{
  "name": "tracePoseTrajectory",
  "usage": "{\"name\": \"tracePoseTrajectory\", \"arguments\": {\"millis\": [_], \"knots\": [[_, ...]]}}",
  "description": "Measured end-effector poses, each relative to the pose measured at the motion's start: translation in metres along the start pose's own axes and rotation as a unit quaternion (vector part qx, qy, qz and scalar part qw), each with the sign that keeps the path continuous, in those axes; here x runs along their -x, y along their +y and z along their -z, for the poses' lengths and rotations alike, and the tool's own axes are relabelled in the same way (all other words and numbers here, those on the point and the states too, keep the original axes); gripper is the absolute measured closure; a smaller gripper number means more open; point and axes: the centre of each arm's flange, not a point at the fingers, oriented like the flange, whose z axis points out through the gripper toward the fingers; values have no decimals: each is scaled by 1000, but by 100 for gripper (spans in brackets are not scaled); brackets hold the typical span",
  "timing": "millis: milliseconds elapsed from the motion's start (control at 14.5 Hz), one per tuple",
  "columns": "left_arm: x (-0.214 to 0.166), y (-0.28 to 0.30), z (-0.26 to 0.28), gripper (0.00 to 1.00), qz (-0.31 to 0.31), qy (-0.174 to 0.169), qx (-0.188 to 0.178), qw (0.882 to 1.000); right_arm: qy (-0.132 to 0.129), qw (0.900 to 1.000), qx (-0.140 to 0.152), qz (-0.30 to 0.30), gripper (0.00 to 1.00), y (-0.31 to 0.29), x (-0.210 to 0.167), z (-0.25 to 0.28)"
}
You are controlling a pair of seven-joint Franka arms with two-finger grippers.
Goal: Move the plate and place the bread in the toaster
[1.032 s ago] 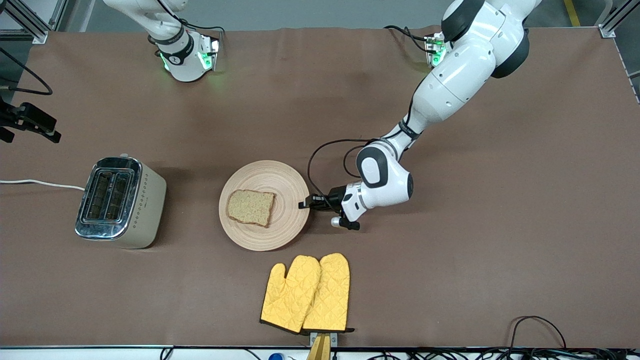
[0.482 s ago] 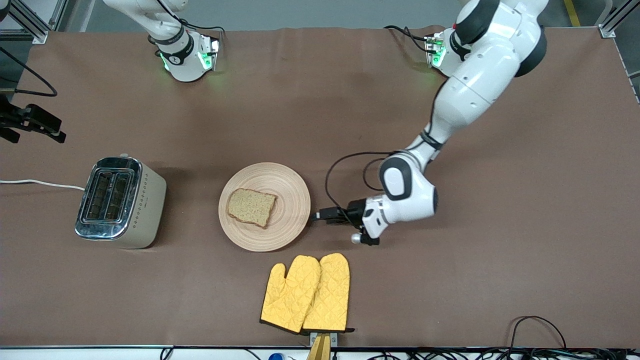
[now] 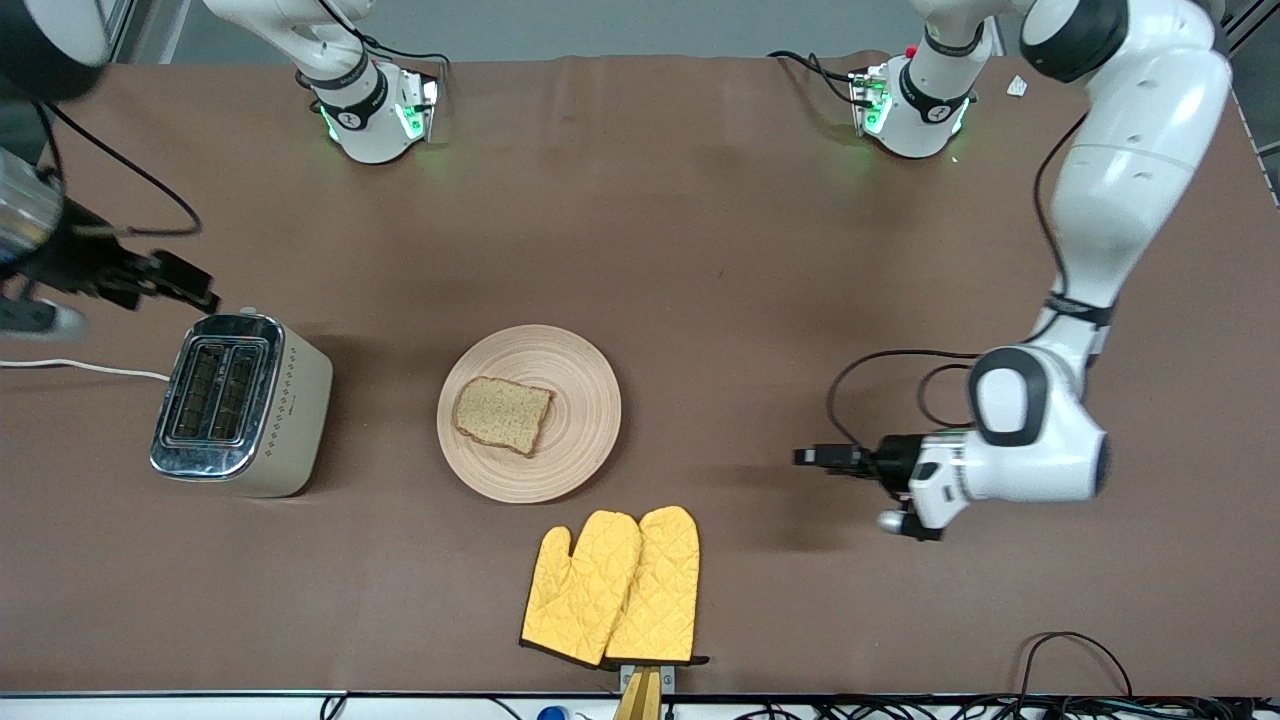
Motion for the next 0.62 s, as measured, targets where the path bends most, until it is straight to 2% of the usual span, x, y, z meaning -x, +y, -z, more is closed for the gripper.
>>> {"name": "tracePoseTrajectory", "arguments": {"millis": [138, 206, 344, 482, 619], "knots": [[3, 14, 48, 0, -35, 5, -94, 995, 8, 1000, -2, -28, 0, -22, -21, -54], [6, 28, 71, 0, -56, 8, -145, 988, 8, 999, -2, -48, 0, -36, -29, -82], [14, 61, 118, 0, -97, 19, -245, 965, 13, 997, -4, -77, 0, -69, -40, -132], [33, 86, 163, 0, -107, 11, -300, 948, 14, 995, 0, -97, 0, -104, -43, -178], [54, 107, 200, 0, -99, 2, -320, 942, 1, 995, 18, -96, 0, -135, -36, -221]]}}
